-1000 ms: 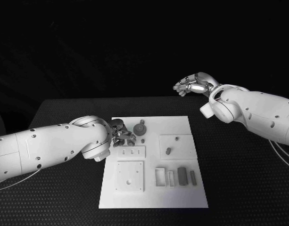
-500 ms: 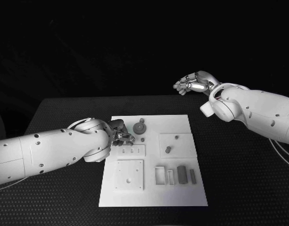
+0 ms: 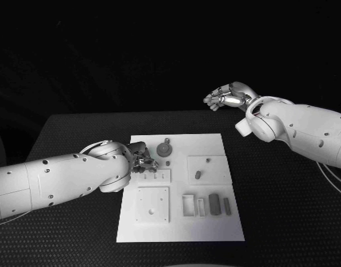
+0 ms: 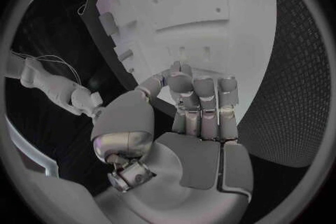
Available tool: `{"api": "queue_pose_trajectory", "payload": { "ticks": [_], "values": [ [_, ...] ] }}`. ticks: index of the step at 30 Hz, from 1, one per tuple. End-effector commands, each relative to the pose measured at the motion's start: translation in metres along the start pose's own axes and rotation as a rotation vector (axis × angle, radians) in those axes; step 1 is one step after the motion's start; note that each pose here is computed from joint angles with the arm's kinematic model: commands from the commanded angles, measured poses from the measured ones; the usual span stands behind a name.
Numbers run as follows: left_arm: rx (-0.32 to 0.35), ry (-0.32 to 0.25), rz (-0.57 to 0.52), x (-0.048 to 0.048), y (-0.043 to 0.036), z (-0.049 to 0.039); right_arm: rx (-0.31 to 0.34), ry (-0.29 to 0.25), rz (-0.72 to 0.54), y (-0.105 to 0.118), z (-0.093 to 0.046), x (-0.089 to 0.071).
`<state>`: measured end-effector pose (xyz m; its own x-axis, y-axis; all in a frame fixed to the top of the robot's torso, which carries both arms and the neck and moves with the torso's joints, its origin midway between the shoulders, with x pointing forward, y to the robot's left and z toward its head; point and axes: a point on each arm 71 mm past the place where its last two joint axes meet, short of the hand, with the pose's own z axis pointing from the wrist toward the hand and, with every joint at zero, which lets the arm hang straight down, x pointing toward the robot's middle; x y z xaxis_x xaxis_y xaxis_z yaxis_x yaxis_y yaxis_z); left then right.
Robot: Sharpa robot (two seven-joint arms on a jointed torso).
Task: Assemble the parts on the task board
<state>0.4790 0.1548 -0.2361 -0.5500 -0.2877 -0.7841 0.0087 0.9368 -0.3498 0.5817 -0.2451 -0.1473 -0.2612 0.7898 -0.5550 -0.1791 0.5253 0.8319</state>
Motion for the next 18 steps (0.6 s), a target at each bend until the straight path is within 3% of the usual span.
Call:
{"api": "queue_pose_trajectory", "payload": {
  "ticks": [1, 18],
  "values": [
    [0.023, -0.031, 0.041, 0.0005, -0.0030, 0.0002, -0.008, 0.010, 0.002, 0.0014, 0.0004, 0.0016],
    [0.028, -0.037, 0.042, 0.0070, -0.0020, 0.0007, -0.007, 0.010, 0.002, 0.0010, 0.0002, 0.0013]
  ]
}}
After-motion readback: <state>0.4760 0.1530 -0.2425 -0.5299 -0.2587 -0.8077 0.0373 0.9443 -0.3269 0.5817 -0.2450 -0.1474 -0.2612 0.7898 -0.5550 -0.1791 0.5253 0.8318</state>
